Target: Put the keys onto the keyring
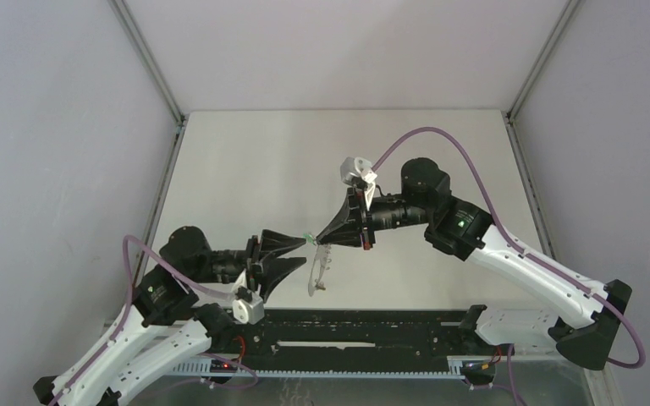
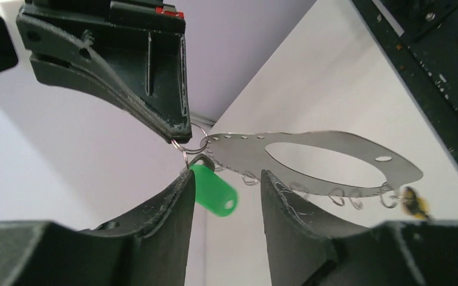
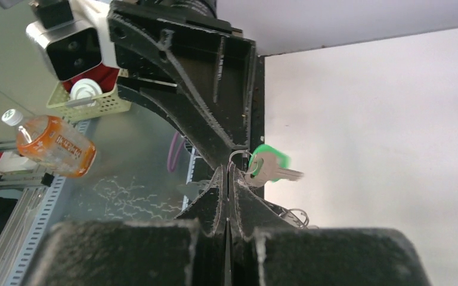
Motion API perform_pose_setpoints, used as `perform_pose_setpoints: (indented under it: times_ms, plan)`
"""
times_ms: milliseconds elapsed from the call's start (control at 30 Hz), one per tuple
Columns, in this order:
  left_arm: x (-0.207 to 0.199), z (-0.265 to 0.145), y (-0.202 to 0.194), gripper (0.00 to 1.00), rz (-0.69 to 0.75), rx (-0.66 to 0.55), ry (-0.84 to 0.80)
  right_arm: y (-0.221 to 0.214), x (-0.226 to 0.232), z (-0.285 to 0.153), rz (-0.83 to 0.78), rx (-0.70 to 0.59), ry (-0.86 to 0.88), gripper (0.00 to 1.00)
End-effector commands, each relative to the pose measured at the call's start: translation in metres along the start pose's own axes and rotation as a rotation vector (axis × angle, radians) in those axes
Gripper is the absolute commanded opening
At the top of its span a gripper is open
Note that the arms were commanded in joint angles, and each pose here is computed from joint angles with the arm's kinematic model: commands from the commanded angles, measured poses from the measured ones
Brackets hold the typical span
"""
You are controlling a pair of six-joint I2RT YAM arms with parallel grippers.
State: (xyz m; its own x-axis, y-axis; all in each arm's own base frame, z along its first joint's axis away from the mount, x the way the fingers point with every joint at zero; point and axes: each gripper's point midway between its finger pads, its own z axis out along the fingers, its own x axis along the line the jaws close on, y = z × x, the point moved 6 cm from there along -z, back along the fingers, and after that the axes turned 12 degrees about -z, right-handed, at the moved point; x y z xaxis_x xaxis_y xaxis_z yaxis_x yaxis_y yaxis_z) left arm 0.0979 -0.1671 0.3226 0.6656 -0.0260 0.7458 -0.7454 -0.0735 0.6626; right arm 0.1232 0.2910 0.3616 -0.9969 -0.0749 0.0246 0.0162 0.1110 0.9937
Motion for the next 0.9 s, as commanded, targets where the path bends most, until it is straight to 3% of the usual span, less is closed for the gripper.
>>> perform_pose_setpoints:
  times_ms: [0,200,500,700,867]
  plan:
    - [0.004,0.001,0.010,0.53,-0.101,-0.048,0.027,0.021,0.012,-0.006,-0.063,-0.089,0.077,0.00]
    - [0.020,0.001,0.019,0.54,-0.088,-0.078,0.094,0.013,0.013,-0.002,-0.047,-0.064,0.112,0.00]
    - [0.011,0.006,0.018,0.48,-0.152,-0.101,0.035,0.011,0.011,0.005,-0.051,-0.079,0.083,0.00]
    - [-0.002,0.008,0.004,0.45,-0.146,-0.048,-0.031,0.010,0.012,0.007,-0.052,-0.077,0.079,0.00]
    - [0.000,0.006,-0.003,0.23,-0.022,-0.017,-0.005,0.008,0.012,0.008,-0.047,-0.080,0.072,0.00]
